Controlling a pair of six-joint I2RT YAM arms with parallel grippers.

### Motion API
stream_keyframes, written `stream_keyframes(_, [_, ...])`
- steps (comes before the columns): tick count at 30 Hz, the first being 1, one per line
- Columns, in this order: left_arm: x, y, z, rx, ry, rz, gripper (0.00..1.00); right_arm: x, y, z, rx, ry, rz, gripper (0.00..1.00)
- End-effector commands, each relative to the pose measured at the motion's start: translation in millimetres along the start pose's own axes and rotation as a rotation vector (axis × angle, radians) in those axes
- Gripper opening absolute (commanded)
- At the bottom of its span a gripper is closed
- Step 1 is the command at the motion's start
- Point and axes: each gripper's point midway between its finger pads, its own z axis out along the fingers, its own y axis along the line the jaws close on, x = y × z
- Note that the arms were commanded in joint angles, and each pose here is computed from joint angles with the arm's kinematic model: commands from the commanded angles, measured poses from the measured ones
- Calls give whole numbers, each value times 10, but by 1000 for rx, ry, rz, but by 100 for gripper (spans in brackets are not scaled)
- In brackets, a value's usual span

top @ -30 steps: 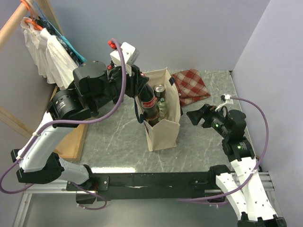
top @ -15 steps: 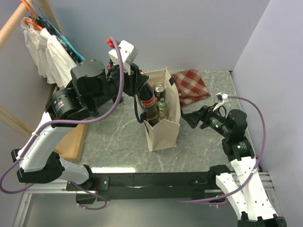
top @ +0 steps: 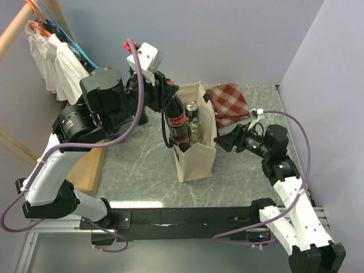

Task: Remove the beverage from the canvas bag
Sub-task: Take out the drink from the canvas bag, then place the drink at the center of the board.

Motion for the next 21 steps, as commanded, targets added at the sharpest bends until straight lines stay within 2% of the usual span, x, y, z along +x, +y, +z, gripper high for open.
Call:
stream_keyframes(1, [-1220,104,-513,1,-420,-96,1,-64,70,59,-29,-12,-35,69])
stream_keyframes(8, [-1274,150,-628,-9,-439,-98,1,-6,37,140,-17,19,-29,58])
stream_keyframes(9, [-1271,155,-628,-12,-439,-100,1,-8,39,146,-16,20,-31,55])
stream_keyframes(10, [-1294,173,-674,-14,-448,-104,1,-8,26,151,-11,21,-31,47])
stream_keyframes(15, [-1314,216,-785,-23,-462,-110,1,-45,6,130,17,4,-41,32])
stream_keyframes(21, [-1353,284,-881,-47,-485,-110,1,-44,-36,104,49,3,-53,33])
